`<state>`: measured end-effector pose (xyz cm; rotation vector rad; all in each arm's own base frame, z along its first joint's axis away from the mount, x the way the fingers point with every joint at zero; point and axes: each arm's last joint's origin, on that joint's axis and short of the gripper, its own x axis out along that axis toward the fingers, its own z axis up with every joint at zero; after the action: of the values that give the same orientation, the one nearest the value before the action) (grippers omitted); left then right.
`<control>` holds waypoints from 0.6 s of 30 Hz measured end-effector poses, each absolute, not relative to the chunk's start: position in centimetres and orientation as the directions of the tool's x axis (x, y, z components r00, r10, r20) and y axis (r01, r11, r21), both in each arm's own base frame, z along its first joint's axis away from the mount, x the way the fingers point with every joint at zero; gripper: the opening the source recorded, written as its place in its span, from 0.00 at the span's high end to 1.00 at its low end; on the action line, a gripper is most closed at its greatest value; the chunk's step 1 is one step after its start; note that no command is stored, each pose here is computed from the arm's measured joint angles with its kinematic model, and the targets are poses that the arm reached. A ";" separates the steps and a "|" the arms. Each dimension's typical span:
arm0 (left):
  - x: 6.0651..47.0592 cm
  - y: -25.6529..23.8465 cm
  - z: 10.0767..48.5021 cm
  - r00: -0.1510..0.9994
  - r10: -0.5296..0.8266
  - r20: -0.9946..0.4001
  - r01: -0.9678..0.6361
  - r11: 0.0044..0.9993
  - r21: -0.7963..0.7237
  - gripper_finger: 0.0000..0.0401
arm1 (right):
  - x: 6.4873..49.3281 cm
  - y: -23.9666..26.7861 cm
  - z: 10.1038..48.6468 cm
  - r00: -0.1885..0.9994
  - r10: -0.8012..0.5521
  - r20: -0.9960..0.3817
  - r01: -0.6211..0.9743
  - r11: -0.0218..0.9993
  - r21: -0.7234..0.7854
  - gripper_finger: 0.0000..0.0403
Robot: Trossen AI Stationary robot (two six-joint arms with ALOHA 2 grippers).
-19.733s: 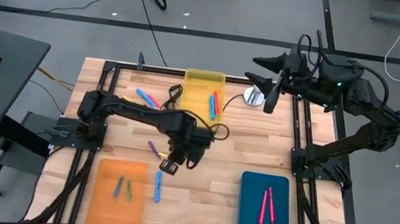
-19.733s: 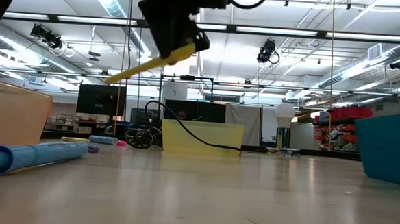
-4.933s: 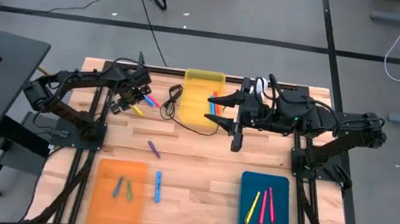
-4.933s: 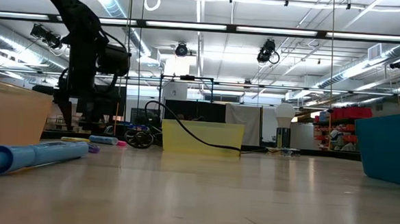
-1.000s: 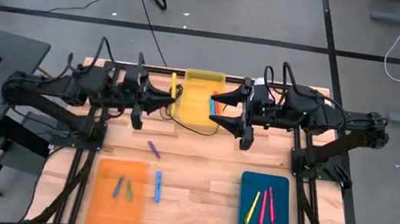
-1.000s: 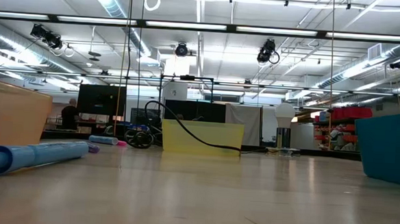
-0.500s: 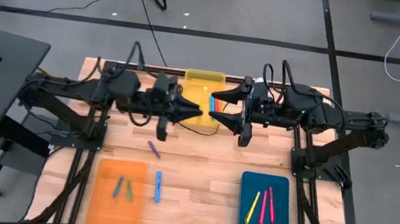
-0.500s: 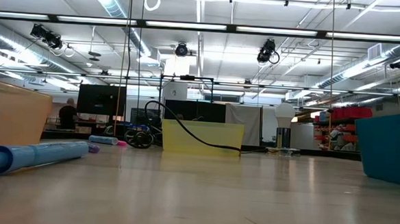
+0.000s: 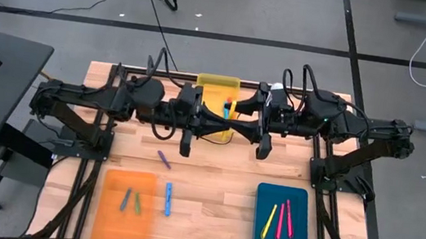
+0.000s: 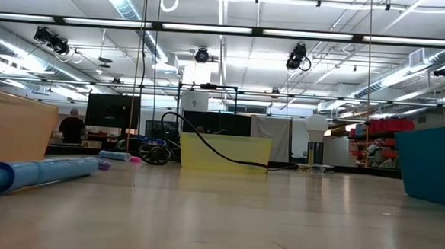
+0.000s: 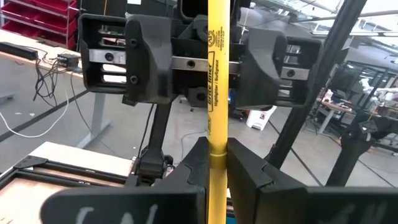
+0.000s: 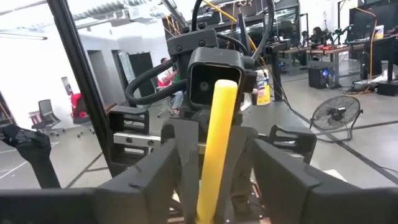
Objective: Pick & Place Markers
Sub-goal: Put the yellow highlighter pen into the blue bin
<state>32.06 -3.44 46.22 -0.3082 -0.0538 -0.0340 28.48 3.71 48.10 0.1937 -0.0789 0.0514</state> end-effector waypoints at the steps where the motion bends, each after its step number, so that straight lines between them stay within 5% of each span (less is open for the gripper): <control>1: 32.1 -3.4 46.2 0.998 -0.024 0.058 0.041 0.952 -0.302 0.92 | 28.5 3.7 48.1 0.996 0.043 0.083 -0.059 0.980 0.190 0.52; 12: 32.0 -3.4 46.2 0.998 -0.003 0.059 0.020 0.954 -0.300 0.91 | 28.5 3.7 48.1 0.995 0.053 0.081 -0.067 0.982 0.177 0.91; 18: 32.0 -3.4 46.3 0.998 -0.002 0.060 0.021 0.952 -0.304 0.69 | 28.4 3.7 48.0 0.996 0.054 0.073 -0.066 0.983 0.173 0.94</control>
<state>32.03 -3.35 46.26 -0.3098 -0.0592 -0.0116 28.39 3.74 48.04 0.1766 -0.0680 0.0608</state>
